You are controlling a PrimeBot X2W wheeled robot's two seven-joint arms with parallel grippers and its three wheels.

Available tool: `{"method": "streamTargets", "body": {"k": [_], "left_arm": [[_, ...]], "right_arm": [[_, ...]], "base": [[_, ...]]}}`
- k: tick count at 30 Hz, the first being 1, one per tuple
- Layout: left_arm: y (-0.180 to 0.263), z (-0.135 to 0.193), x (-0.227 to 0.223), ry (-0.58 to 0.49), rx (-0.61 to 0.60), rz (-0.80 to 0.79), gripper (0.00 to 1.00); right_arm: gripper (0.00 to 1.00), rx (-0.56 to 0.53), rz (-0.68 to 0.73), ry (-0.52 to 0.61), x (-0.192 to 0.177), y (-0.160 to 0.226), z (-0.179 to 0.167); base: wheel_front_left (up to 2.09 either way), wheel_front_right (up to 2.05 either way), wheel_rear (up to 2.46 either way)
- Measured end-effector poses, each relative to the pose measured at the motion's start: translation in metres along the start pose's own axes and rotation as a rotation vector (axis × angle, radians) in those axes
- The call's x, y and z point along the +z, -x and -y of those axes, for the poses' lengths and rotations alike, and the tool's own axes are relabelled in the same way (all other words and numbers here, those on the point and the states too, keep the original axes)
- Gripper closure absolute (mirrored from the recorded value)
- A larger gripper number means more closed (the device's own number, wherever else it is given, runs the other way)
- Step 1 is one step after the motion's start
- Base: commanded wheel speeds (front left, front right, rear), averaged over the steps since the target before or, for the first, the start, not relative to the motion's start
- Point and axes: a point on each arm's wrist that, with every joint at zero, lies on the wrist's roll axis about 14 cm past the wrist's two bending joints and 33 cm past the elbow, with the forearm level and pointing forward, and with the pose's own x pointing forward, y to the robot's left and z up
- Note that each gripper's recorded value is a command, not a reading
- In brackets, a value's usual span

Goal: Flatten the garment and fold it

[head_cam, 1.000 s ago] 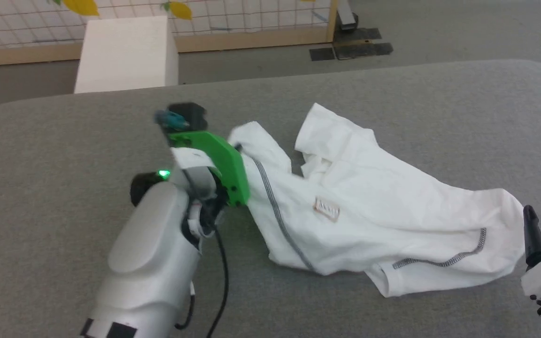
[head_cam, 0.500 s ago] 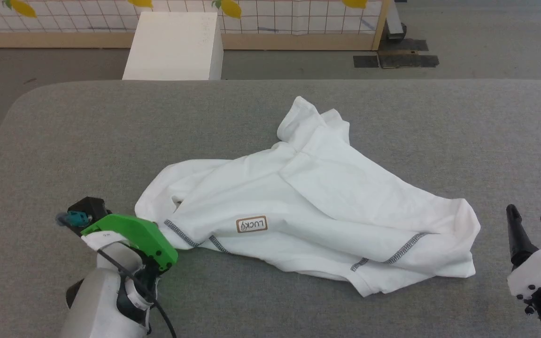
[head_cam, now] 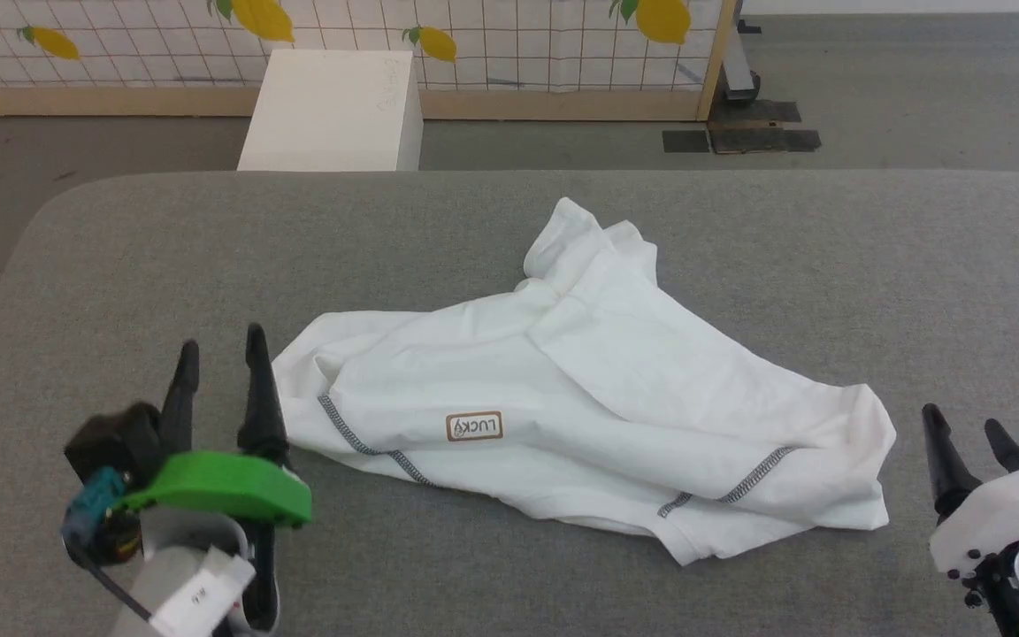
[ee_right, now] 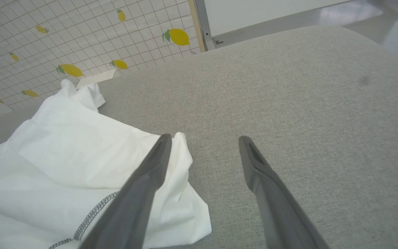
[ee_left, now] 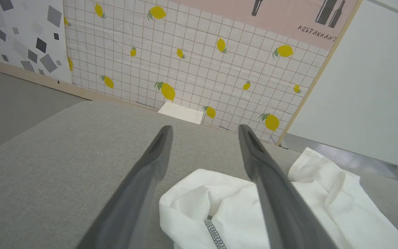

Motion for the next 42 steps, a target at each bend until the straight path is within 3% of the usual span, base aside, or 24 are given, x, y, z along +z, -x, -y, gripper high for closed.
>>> {"method": "streamTargets", "body": {"k": [7,11,18,23,29,33,35,36,42], "left_arm": [[0.025,0.004,-0.012,-0.029,0.011,0.001,0.0],[0.023,0.004,-0.01,-0.015,0.024,0.021,0.0],[0.017,0.002,-0.017,-0.022,0.028,0.013,0.0],[0.009,-0.008,-0.017,-0.046,0.05,0.016,0.0],[0.009,-0.021,-0.026,-0.056,0.098,-0.013,0.0],[0.013,-0.029,-0.033,-0.059,0.129,-0.037,0.0],[0.014,-0.031,-0.036,-0.06,0.14,-0.046,0.0],[0.014,-0.032,-0.036,-0.061,0.142,-0.047,0.0],[0.011,-0.03,-0.034,-0.048,0.136,-0.042,0.0]], "right_arm": [[0.0,0.136,-0.103,0.11,-0.004,-0.017,-0.055],[0.0,0.232,-0.176,0.281,0.009,-0.046,-0.096],[0.0,0.298,-0.333,0.583,0.0,-0.096,-0.13],[0.0,0.359,-0.445,0.719,-0.034,-0.121,-0.147],[0.0,0.477,-0.605,0.759,-0.097,-0.124,-0.168],[0.0,0.518,-0.658,0.786,-0.107,-0.131,-0.173],[0.96,0.522,-0.664,0.785,-0.105,-0.137,-0.174],[1.0,0.522,-0.664,0.782,-0.105,-0.139,-0.174],[1.0,0.453,-0.597,0.735,-0.079,-0.172,-0.164]], "base": [[0.0,0.0,0.0],[0.0,0.0,0.0],[0.0,0.0,0.0],[0.0,0.0,0.0],[0.0,0.0,0.0],[0.0,0.0,0.0],[0.0,0.0,0.0],[0.0,0.0,0.0],[0.0,0.0,0.0]]}}
